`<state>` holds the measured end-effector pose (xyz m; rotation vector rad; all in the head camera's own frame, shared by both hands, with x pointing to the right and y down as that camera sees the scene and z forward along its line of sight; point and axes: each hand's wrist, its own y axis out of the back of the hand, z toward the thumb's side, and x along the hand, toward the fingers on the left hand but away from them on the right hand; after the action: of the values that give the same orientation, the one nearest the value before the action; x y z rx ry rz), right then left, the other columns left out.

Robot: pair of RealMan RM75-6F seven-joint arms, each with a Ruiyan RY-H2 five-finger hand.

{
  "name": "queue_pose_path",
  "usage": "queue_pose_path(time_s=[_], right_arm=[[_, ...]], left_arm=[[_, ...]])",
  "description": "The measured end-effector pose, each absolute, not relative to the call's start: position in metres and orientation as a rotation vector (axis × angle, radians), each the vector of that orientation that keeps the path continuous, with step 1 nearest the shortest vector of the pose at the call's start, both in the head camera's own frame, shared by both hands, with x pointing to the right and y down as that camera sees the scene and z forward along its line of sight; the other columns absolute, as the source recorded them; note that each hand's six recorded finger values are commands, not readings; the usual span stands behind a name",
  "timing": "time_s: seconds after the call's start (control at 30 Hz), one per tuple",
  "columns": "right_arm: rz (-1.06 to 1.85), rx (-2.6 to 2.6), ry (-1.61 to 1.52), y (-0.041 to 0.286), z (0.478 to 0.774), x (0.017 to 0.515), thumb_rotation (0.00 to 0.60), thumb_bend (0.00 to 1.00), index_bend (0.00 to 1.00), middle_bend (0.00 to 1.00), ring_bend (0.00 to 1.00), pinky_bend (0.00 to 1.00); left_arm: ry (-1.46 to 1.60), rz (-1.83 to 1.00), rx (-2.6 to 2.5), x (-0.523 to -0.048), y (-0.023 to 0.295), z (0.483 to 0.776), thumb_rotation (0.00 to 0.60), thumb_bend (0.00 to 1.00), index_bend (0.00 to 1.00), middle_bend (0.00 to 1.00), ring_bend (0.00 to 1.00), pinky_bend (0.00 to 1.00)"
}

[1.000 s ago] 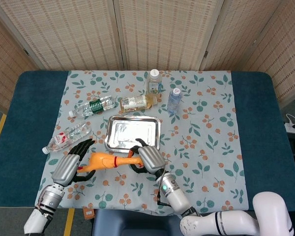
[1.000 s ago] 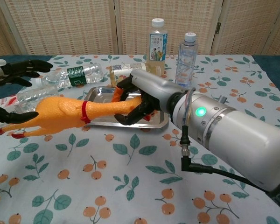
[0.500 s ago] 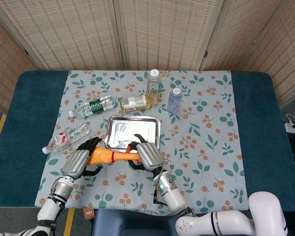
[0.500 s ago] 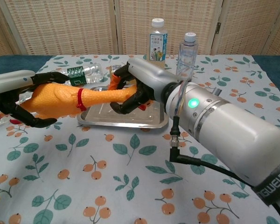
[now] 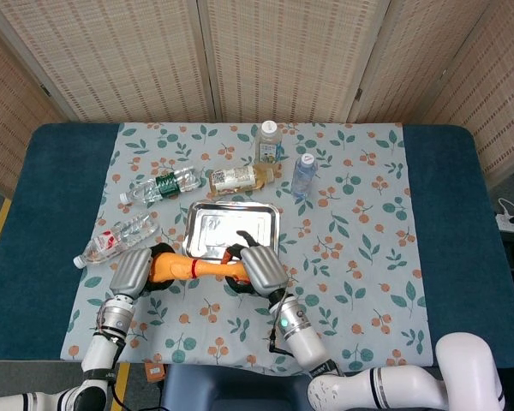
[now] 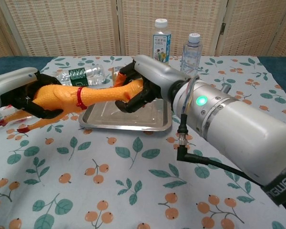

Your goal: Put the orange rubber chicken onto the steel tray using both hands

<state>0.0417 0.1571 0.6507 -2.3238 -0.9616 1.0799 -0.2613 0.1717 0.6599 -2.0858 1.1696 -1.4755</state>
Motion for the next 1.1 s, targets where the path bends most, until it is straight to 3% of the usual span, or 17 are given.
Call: queue_pose_path(time_s=[0.13, 0.23, 0.3, 0.37, 0.43, 0.47, 0.63, 0.97, 1.03, 1.1], right_arm=[[1.083, -2.326, -0.97, 0.156, 0.651, 0.044, 0.6, 0.38, 0.84, 0.41, 0.28, 0.39], [1.082, -2.324, -0.97, 0.155, 0.65, 0.045, 0.6, 0.38, 0.84, 0.41, 0.28, 0.39], [1.081, -2.324, -0.97, 0.155, 0.649, 0.045, 0.6, 0.38, 0.84, 0.41, 0.28, 0.39], [1.081, -2.323, -0.97, 0.155, 0.649, 0.045, 0.6, 0.38, 0.84, 0.41, 0.28, 0.39], [1.081, -2.323, -0.97, 0.155, 0.648, 0.045, 0.6, 0.38, 0.84, 0.41, 0.28, 0.39], [1.082, -2.322, -0.968, 0.156, 0.648, 0.045, 0.6, 0.38, 0.84, 0.41, 0.28, 0.39], [1.092, -2.315, -0.96, 0.157, 0.65, 0.046, 0.6, 0.38, 0.84, 0.41, 0.28, 0.39], [1.087, -2.313, -0.97, 0.156, 0.65, 0.046, 0.6, 0.38, 0.84, 0.41, 0.28, 0.39], [1.086, -2.314, -0.971, 0.156, 0.65, 0.046, 0.6, 0.38, 0.84, 0.41, 0.28, 0.39], [1.086, -2.314, -0.97, 0.156, 0.65, 0.046, 0.6, 0.38, 0.84, 0.42, 0.28, 0.39]], left_arm=[[1.146, -1.483, -2.096, -0.26, 0.172, 0.66, 0.6, 0.9, 0.9, 0.84, 0.69, 0.7], [1.15, -1.478, -2.092, -0.259, 0.171, 0.658, 0.6, 0.79, 0.85, 0.79, 0.69, 0.7], [1.169, -1.464, -2.102, -0.258, 0.171, 0.657, 0.6, 0.64, 0.61, 0.6, 0.57, 0.61], [1.153, -1.463, -2.122, -0.257, 0.174, 0.657, 0.6, 0.48, 0.21, 0.25, 0.29, 0.44], [1.111, -1.479, -2.157, -0.256, 0.177, 0.658, 0.6, 0.41, 0.03, 0.05, 0.08, 0.3], [1.09, -1.486, -2.174, -0.256, 0.178, 0.659, 0.6, 0.39, 0.0, 0.01, 0.03, 0.24], [0.993, -1.493, -2.288, -0.252, 0.185, 0.656, 0.6, 0.33, 0.0, 0.0, 0.0, 0.13], [0.955, -1.476, -2.362, -0.253, 0.182, 0.65, 0.6, 0.32, 0.0, 0.0, 0.0, 0.15], [0.963, -1.492, -2.35, -0.255, 0.181, 0.652, 0.6, 0.38, 0.13, 0.09, 0.11, 0.27], [0.995, -1.493, -2.332, -0.256, 0.179, 0.652, 0.6, 0.46, 0.38, 0.33, 0.31, 0.44]])
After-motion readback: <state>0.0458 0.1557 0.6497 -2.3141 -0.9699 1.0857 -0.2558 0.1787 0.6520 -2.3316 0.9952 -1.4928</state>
